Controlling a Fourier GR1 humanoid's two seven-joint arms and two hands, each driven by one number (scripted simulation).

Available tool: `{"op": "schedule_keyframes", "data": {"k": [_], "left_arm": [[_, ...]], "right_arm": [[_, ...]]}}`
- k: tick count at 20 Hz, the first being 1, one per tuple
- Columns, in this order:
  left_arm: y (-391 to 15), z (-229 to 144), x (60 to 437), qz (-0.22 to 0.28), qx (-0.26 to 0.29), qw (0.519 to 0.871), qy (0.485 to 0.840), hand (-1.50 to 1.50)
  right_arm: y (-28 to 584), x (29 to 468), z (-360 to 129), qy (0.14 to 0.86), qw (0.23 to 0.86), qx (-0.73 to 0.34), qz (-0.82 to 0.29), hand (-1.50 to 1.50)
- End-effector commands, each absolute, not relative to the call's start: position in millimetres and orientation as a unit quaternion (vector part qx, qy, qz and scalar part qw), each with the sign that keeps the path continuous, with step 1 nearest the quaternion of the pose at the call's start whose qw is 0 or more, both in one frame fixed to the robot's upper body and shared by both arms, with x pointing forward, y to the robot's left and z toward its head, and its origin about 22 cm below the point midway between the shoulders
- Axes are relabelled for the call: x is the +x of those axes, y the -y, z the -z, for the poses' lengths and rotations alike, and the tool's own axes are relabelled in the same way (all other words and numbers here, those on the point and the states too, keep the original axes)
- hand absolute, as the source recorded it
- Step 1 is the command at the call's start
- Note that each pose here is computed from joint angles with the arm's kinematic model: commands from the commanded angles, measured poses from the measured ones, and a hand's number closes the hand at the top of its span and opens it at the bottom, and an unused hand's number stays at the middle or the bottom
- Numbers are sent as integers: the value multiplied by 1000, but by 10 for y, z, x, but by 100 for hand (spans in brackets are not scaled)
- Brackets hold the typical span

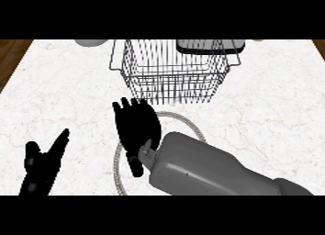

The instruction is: Pick the cupcake from the placemat and place it in the basket

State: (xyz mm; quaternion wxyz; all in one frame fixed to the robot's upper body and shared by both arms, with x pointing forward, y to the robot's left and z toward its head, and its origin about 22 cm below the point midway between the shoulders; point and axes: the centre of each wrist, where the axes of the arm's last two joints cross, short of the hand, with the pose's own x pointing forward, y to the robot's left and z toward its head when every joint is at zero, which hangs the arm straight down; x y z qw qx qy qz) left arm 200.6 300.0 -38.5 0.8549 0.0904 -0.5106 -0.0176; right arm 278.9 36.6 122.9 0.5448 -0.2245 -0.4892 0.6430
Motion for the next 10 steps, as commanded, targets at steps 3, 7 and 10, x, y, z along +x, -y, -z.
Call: {"op": "schedule_keyframes", "data": {"k": [3,7,10], "left_arm": [[-2968,387,2038,25,73,871,485,0],[-2759,570,2068,28,73,872,482,0],[-2984,387,1999,24,75,868,490,0]], "right_arm": [[-343,2800,-933,490,551,-227,-636,-150],[-423,2781,-1068,498,549,-230,-630,-150],[-393,2725,-806,496,551,-225,-632,-150]]}}
